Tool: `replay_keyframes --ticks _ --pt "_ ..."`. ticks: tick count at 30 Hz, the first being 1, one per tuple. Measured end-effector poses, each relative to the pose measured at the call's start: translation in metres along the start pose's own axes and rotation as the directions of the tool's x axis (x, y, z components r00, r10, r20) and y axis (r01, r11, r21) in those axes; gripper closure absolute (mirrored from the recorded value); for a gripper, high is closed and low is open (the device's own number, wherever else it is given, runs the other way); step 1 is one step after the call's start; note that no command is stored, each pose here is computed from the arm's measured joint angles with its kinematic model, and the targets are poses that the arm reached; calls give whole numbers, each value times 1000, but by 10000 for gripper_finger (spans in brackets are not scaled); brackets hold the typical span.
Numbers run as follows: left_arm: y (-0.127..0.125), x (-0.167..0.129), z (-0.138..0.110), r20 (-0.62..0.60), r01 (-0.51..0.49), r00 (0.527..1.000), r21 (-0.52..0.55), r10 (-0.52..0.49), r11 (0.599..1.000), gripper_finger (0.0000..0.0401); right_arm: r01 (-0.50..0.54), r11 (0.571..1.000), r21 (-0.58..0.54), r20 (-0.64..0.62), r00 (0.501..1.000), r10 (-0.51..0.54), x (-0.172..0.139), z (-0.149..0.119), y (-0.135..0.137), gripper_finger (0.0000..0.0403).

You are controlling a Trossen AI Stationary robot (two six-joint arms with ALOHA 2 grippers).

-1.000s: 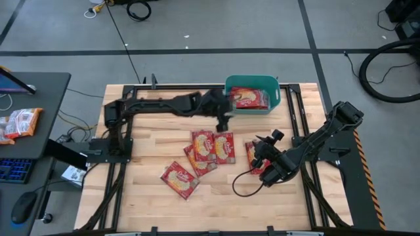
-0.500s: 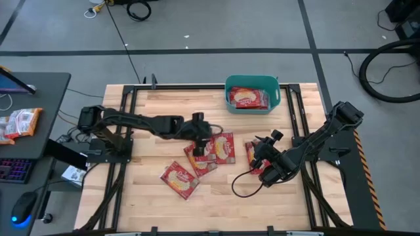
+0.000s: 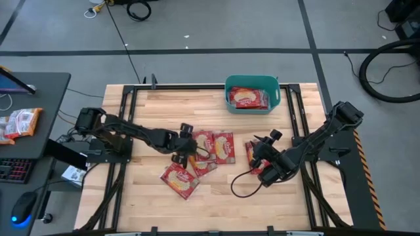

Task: Sort popcorn bags into baskets
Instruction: Put the popcorn bag into the green bin

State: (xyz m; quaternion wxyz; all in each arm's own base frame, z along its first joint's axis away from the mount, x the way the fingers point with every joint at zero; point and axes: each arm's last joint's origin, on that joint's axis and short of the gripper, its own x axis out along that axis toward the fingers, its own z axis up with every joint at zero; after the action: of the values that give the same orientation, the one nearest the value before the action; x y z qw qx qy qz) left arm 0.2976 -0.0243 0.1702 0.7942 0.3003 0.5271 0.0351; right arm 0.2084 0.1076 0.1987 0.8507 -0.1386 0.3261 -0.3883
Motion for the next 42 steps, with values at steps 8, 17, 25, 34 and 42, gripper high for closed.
replay_keyframes --ticks 8,17,25,34,42 --pt "-7 12 -11 23 -120 993 78 119 990 171 13 1000 0 -10 1000 -13 5 2 -1 261" --pt "-13 19 -13 124 -123 987 172 103 977 156 7 1000 -20 -5 1000 -7 7 5 1 261" --pt "-12 24 -15 180 -144 978 223 105 964 171 14 1000 -24 1 1000 -14 10 7 1 261" --pt "-11 45 -15 189 -130 979 317 71 939 196 -3 999 -49 20 1000 4 13 12 5 261" --pt "-16 55 -15 170 -141 982 350 86 926 266 -9 998 -57 23 1000 10 13 13 6 261"
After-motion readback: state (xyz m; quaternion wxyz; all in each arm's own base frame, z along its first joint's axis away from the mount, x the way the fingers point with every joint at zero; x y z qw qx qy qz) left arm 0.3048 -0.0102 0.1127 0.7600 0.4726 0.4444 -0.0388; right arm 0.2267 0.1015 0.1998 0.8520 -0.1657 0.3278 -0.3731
